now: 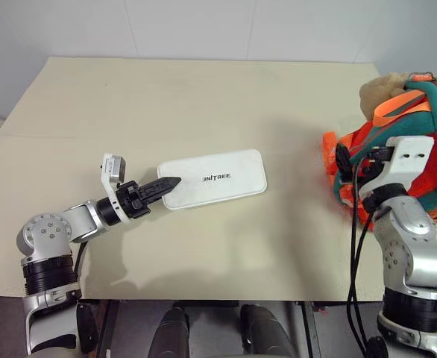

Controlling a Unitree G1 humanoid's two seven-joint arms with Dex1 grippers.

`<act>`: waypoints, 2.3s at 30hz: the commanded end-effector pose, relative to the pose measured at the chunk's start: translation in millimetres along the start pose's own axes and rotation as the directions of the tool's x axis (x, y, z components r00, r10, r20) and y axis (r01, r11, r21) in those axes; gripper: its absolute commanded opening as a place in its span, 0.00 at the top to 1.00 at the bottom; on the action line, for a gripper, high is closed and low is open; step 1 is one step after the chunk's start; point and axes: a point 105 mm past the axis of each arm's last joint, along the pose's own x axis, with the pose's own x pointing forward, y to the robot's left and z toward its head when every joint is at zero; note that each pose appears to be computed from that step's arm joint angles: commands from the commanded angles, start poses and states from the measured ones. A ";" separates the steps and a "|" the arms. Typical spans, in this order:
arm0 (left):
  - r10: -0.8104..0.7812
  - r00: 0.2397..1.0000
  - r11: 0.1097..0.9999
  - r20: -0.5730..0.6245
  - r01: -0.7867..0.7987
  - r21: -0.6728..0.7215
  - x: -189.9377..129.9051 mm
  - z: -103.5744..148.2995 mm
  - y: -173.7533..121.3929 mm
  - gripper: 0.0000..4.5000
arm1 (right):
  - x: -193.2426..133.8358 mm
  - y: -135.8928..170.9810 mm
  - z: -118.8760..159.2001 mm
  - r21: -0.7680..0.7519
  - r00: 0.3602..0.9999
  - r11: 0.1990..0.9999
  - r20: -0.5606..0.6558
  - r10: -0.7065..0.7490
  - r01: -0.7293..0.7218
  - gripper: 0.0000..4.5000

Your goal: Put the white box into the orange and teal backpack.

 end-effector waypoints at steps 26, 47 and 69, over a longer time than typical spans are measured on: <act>-0.026 0.978 0.988 0.207 -0.007 0.153 -28.6 50.5 -24.9 0.71 | -5.8 105.9 72.0 0.023 0.835 0.846 0.176 0.521 -0.533 1.00; 0.018 0.978 0.936 0.207 -0.089 0.341 -69.3 101.2 -36.4 0.71 | -116.3 154.9 123.1 -0.013 0.100 0.105 0.193 0.976 -0.994 1.00; -0.069 0.995 0.752 0.076 0.001 0.659 -95.3 95.8 -98.2 0.71 | -130.9 127.7 76.0 -0.074 -0.139 -0.136 0.043 0.989 -0.988 1.00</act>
